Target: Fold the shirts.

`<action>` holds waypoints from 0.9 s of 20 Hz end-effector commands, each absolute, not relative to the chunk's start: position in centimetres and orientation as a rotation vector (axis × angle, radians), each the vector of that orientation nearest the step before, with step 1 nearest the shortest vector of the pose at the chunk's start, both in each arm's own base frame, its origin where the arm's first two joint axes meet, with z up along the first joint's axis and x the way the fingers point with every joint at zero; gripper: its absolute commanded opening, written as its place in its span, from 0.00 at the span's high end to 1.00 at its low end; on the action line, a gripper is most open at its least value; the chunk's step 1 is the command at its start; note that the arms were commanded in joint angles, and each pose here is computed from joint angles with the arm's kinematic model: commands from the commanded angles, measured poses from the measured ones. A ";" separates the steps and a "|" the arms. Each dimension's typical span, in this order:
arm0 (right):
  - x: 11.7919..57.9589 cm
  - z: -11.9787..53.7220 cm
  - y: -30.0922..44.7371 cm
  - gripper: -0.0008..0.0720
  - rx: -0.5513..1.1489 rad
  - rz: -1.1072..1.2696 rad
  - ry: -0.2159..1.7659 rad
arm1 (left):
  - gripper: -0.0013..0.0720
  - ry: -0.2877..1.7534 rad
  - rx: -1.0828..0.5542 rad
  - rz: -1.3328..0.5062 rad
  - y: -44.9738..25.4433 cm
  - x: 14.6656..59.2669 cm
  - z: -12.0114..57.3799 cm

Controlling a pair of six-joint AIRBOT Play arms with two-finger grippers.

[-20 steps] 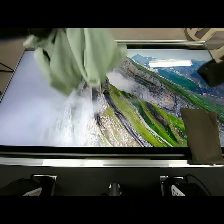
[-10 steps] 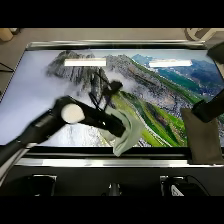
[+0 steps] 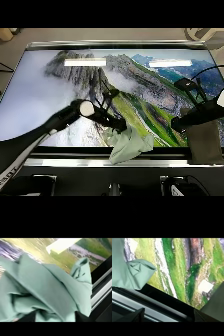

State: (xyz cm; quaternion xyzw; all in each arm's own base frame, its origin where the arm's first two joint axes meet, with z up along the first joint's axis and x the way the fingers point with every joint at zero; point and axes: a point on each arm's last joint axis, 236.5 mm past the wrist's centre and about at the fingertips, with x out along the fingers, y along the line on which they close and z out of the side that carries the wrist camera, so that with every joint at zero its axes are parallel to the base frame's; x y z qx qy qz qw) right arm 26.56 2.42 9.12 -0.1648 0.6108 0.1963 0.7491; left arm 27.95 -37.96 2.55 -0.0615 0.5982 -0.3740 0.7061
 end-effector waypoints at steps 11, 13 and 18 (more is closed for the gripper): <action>20.4 -0.8 6.2 0.07 -0.173 0.604 1.556 | 0.15 1.519 -0.273 -0.642 -29.8 27.3 -6.6; 20.2 -0.9 6.6 0.07 -0.145 0.609 1.562 | 0.15 1.483 -0.255 -0.649 -31.6 27.4 -7.8; 20.6 -0.8 7.1 0.07 -0.125 0.612 1.541 | 0.15 1.441 -0.248 -0.633 -33.5 27.8 -9.8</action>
